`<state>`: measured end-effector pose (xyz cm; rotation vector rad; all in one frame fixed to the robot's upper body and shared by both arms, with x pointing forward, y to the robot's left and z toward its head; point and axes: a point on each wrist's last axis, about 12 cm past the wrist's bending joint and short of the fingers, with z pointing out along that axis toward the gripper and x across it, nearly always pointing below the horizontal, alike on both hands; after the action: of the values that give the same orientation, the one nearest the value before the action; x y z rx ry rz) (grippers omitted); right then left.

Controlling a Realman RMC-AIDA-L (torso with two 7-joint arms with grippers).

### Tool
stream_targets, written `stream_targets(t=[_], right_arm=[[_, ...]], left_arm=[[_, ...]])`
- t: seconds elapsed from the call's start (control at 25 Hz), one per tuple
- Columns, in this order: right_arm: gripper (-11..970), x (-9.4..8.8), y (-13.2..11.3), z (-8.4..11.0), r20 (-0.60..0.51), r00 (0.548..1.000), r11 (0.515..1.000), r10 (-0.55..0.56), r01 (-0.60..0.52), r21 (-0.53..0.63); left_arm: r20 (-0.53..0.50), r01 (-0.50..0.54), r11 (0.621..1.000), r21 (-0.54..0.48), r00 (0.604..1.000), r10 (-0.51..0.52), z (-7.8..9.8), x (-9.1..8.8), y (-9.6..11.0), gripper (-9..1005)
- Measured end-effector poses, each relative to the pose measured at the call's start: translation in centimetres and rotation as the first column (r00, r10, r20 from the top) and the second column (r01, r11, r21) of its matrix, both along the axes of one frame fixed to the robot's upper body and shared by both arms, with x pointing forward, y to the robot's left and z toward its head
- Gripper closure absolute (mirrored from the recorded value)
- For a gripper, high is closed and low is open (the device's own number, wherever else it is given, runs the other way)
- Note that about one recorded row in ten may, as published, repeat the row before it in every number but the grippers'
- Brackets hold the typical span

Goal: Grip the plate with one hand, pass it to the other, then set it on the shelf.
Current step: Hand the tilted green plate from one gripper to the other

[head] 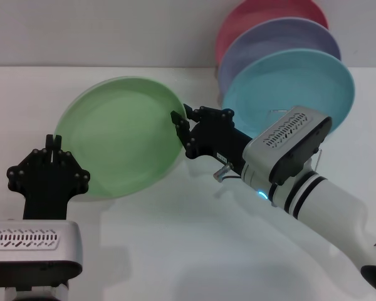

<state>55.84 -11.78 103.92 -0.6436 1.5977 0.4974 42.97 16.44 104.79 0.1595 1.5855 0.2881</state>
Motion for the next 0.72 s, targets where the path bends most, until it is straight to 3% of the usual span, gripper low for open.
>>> stream_targets(t=[0.72], right_arm=[[795,0.09,-0.12,-0.14,-0.009,1.000,1.000,-0.007,0.007,-0.009]], left_arm=[[0.001,0.002,1.000,0.000,1.000,-0.002,0.01,0.02,-0.04,873]])
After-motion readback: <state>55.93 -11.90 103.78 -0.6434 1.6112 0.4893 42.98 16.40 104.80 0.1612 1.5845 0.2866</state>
